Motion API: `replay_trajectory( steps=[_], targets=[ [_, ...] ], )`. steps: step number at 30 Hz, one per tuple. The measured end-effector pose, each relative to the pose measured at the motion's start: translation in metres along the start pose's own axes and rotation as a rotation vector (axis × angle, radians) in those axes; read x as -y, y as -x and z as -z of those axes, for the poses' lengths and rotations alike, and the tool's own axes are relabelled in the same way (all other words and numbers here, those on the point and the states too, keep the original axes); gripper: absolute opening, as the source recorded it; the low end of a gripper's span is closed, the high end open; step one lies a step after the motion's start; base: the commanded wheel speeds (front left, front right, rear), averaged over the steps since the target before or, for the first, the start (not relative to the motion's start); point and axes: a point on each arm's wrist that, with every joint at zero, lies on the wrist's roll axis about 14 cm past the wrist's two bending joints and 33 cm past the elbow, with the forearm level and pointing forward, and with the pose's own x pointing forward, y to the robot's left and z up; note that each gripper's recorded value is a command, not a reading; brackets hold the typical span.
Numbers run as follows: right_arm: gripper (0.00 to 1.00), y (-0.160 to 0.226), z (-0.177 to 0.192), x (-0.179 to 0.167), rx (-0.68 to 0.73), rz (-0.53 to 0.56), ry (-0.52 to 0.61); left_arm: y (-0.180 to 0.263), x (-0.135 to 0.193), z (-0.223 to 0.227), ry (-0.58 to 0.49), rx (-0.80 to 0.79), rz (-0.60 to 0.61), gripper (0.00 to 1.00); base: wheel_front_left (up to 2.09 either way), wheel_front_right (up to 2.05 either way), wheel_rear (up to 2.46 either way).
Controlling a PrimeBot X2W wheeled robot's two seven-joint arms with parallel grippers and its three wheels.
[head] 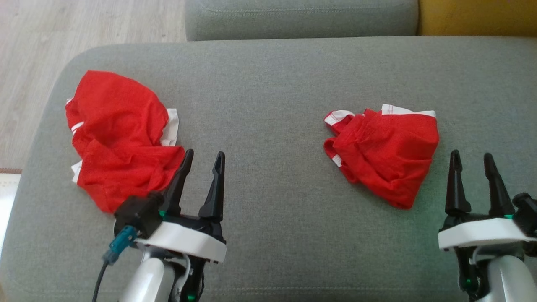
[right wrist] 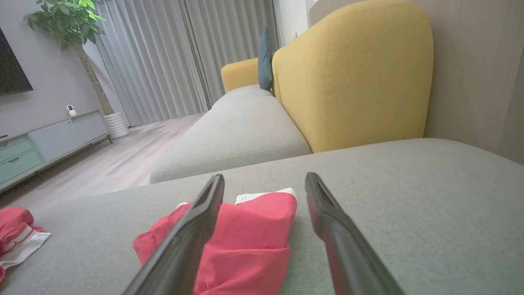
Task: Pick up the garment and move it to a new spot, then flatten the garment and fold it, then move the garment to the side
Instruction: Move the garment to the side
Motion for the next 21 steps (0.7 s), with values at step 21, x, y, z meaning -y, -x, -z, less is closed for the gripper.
replay_trajectory(
  steps=[21],
  targets=[
    [1.00,-0.048,0.124,-0.007,-0.416,0.045,-0.146,-0.010,-0.032,0.031,0.010,-0.086,-0.059,1.00,0.00,0.00,0.00]
  ],
)
